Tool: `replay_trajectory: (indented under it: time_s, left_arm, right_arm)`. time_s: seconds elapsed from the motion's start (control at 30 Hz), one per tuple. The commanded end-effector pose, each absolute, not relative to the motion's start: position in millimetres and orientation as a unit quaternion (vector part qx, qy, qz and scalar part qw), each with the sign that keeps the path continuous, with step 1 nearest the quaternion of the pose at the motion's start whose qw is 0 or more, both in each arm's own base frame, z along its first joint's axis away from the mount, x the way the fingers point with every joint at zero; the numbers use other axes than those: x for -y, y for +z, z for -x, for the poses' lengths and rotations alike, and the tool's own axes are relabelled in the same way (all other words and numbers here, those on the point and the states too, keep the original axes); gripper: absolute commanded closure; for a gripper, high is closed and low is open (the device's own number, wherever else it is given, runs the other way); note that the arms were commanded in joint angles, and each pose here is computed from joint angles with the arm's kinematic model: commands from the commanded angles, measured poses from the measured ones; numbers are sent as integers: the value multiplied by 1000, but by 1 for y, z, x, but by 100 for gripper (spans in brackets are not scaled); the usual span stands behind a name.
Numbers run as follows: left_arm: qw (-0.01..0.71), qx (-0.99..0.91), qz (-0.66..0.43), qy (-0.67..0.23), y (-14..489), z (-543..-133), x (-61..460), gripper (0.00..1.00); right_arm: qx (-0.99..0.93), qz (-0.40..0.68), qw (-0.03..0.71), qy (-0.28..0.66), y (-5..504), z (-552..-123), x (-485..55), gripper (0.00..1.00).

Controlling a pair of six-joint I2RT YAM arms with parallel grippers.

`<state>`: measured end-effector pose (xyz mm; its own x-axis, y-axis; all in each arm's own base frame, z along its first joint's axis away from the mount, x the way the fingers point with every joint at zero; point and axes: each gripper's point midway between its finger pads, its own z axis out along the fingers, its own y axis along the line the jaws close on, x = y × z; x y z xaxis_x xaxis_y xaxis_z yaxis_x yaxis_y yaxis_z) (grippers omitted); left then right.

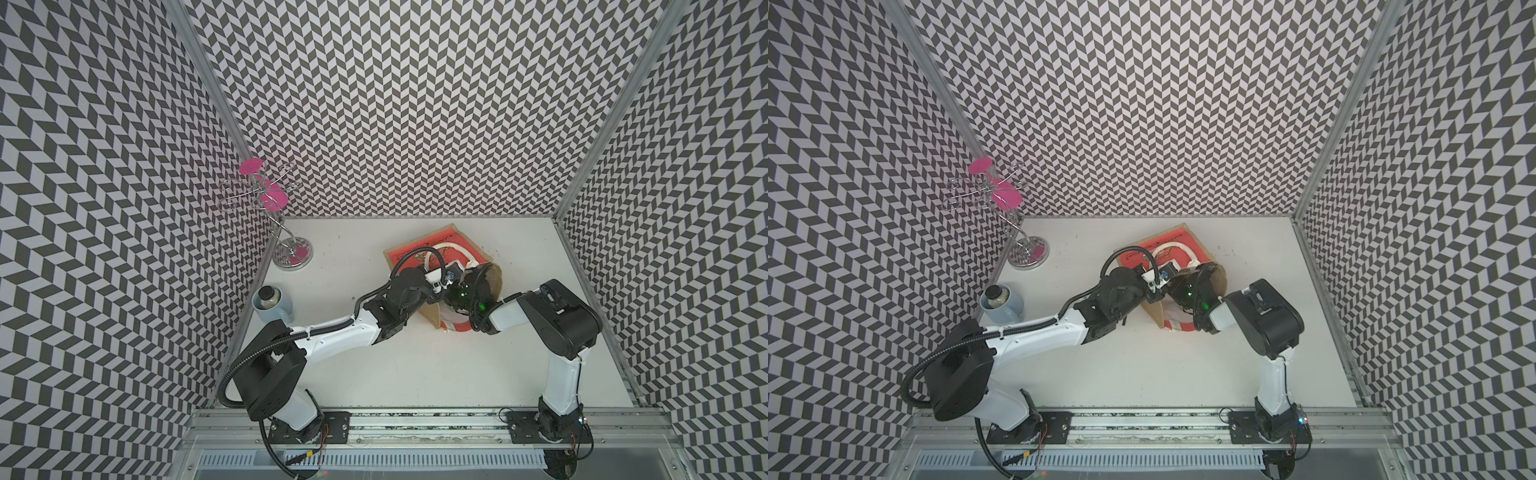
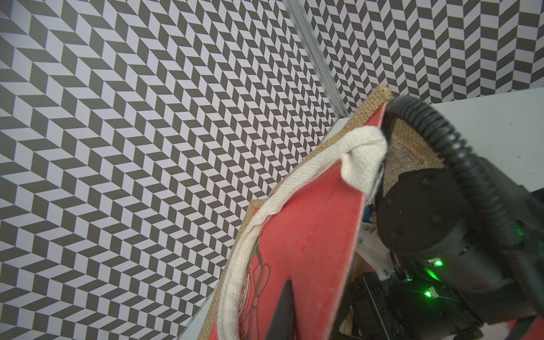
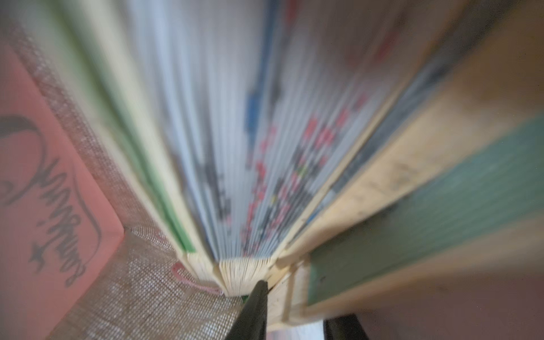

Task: Take out the folding fans from the tote bags
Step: Pick up the folding fan from the canvas bag.

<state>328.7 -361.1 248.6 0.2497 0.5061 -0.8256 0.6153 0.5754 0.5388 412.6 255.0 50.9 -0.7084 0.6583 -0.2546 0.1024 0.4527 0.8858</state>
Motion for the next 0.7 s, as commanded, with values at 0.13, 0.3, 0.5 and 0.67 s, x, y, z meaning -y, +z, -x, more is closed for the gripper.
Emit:
replay_trajectory:
  time_s: [0.13, 0.3, 0.5, 0.67]
  left_arm:
    - [652, -594, -464, -78, 254, -316, 372, 100]
    - [653, -597, -460, -73, 253, -318, 371, 100]
    - [663, -615, -425, -36, 255, -334, 360, 100]
    - [669, -628, -397, 2, 256, -347, 349, 100]
  right_arm:
    - [-783, -268, 302, 473, 48, -430, -247, 76]
    - [-784, -270, 294, 475, 48, -428, -247, 91]
    - [-790, -237, 316, 468, 72, -414, -242, 100]
    - [-802, -202, 337, 451, 97, -396, -238, 100]
